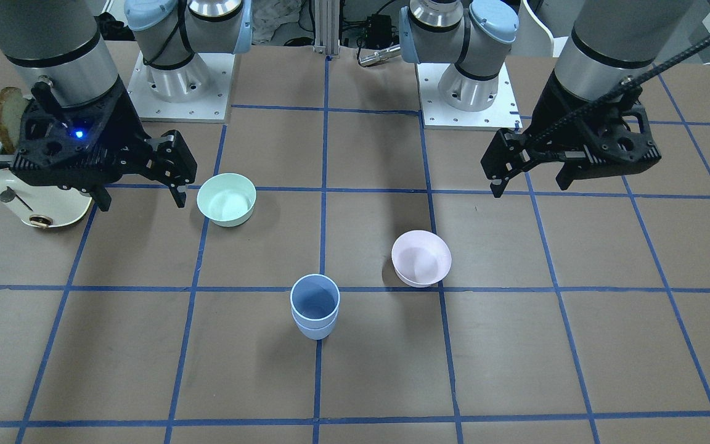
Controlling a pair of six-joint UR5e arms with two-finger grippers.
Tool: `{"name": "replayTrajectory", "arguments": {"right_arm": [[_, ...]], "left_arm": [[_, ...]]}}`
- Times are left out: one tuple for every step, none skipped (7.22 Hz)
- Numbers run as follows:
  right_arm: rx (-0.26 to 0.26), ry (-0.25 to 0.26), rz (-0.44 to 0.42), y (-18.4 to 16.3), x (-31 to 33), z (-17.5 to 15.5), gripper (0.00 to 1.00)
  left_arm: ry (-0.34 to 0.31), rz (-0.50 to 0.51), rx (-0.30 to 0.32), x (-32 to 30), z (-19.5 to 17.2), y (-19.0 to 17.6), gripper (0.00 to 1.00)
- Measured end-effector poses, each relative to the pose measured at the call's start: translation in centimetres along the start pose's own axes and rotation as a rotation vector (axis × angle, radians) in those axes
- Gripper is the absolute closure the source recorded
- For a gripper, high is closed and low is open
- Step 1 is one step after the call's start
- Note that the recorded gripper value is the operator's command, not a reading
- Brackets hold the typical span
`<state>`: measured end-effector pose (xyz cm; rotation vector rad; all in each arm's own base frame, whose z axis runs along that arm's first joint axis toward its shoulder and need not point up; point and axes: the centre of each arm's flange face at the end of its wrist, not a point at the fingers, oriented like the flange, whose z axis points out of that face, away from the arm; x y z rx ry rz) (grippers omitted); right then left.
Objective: Stack blue cups with both arms
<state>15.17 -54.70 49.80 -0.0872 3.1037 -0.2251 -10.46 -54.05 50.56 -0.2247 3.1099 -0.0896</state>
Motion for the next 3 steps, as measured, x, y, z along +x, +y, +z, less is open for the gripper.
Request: {"name": "replayTrajectory", "arguments": {"right_arm": [[-0.002,-0.001,-0.001,0.0,0.0,0.1,0.0],[-0.003,-0.001,-0.001,0.0,0.1,0.2,0.0],[-0.007,-0.001,-0.001,0.1,0.1,0.4,0.0]], "left_arm": [[0.004,-0.008,-0.006,-0.2,0.4,-0.3,0.0],[0.005,-0.009,0.006,-0.3,-0.3,-0.1,0.0],[0.006,-0.003,0.036,-0.3,-2.0,0.7,0.0]]}}
